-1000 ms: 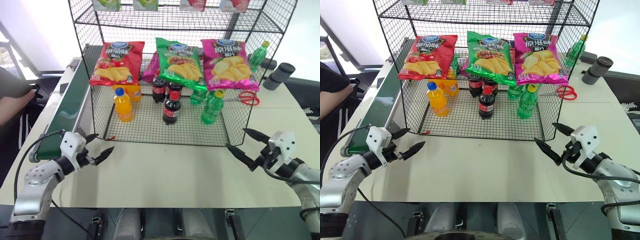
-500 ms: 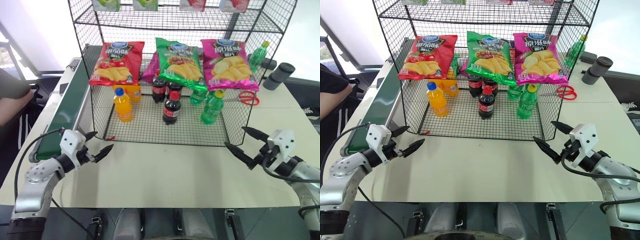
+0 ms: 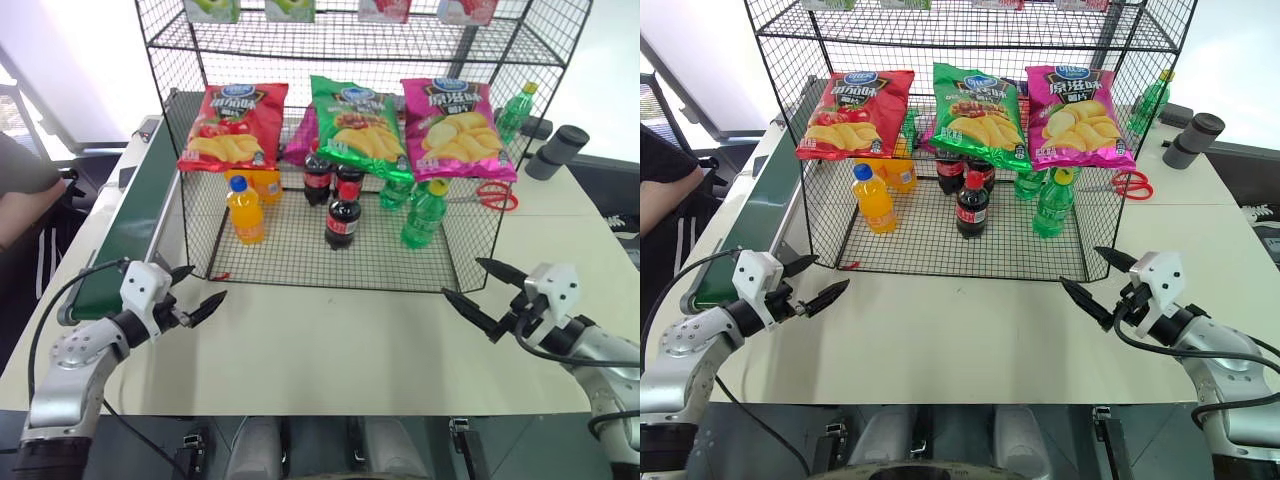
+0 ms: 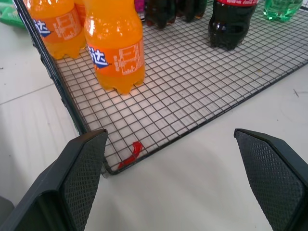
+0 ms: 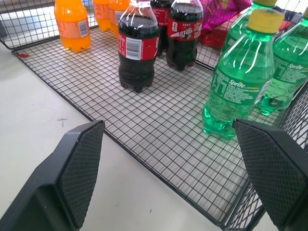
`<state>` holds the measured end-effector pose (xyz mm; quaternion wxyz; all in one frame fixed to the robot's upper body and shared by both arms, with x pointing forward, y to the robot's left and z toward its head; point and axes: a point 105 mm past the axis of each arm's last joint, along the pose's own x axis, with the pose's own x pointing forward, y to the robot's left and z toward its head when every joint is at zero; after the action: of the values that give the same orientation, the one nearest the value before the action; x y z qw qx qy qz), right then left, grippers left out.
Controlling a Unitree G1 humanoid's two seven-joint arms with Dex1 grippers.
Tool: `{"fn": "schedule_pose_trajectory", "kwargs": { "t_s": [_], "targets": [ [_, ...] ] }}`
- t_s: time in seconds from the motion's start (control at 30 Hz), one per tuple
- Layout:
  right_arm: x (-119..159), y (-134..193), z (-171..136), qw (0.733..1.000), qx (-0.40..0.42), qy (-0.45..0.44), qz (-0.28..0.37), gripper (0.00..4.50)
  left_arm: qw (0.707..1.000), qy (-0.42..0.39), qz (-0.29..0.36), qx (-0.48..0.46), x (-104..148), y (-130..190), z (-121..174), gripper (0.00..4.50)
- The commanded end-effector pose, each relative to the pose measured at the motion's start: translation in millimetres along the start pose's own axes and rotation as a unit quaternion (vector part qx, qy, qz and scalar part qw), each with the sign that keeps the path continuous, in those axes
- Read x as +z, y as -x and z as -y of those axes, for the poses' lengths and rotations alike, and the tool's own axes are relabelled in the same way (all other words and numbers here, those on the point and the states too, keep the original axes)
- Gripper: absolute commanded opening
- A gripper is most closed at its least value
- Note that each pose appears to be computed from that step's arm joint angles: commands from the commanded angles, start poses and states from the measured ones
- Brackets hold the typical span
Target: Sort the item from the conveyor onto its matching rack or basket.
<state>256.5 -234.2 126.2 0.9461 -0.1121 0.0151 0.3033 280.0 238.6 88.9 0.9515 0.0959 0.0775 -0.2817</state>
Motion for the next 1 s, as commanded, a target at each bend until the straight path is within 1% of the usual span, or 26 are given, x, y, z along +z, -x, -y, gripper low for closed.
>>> {"fn": "schedule_pose_trajectory", "kwargs": {
  "t_s": [0.03, 1.0],
  "targets": [
    [8.9, -2.0, 1.5, 1.0, -0.003, 0.014, 0.016, 4.43, 1.0, -0.009, 0.006, 0.015, 8.8, 3.8, -7.2, 4.5],
    [12.8, -19.0, 4.1, 0.999, -0.006, 0.024, 0.028, 4.43, 1.0, 0.013, 0.019, 0.019, 9.6, -14.9, -5.8, 4.5]
  ]
}}
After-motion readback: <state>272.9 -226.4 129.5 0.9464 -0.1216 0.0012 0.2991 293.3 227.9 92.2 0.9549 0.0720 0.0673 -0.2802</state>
